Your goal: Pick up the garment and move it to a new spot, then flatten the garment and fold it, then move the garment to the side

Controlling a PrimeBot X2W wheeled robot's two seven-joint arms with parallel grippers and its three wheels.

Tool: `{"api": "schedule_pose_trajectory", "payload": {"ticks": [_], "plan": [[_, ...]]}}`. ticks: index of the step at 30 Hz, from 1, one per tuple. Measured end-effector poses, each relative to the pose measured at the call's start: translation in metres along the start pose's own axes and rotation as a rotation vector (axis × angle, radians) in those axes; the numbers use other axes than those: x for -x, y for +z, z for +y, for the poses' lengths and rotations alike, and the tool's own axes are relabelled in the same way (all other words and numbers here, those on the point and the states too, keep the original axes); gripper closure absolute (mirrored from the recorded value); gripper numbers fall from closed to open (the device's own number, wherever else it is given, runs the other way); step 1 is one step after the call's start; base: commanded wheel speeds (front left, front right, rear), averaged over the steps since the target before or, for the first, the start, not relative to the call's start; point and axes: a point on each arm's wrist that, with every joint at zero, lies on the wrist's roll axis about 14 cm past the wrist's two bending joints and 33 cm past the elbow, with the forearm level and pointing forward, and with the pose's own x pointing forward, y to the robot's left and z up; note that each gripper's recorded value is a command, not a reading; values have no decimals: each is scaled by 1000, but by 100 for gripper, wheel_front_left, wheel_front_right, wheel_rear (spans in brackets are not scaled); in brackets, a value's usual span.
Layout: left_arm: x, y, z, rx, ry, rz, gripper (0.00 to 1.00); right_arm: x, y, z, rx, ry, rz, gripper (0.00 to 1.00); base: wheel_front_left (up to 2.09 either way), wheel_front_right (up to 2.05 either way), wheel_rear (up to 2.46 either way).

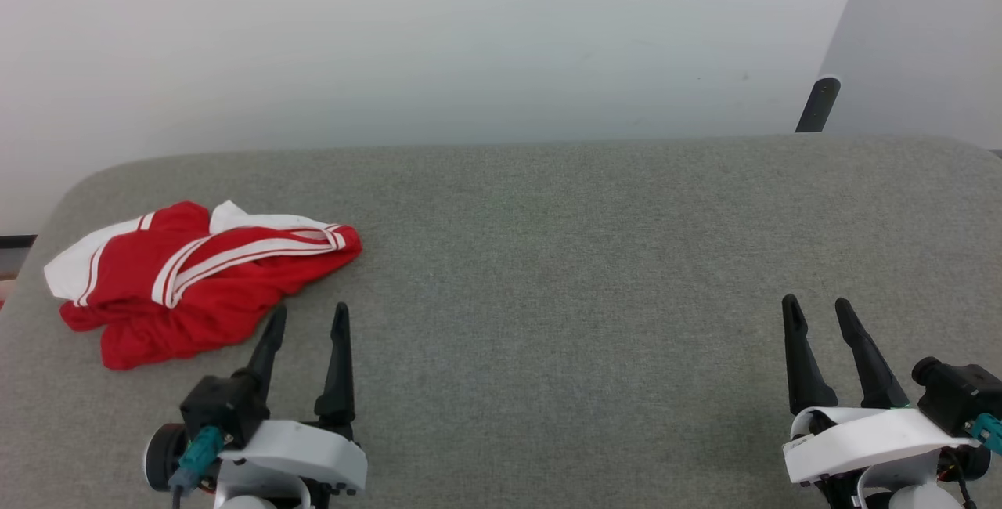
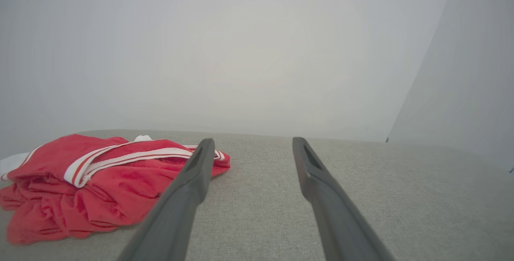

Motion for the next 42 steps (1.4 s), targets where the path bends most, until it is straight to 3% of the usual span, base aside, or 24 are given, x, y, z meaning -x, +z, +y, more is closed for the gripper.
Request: {"api": "schedule_pose_trajectory", "payload": {"ticks": [18,42], "plan": [[5,1,14,-45,36,-8,0,-6,-2,15,53,55,3,0,0,0,0],[75,25,112,-75,352,-50,0,-27,-48,133,4,383,123,0,0,0,0]]}}
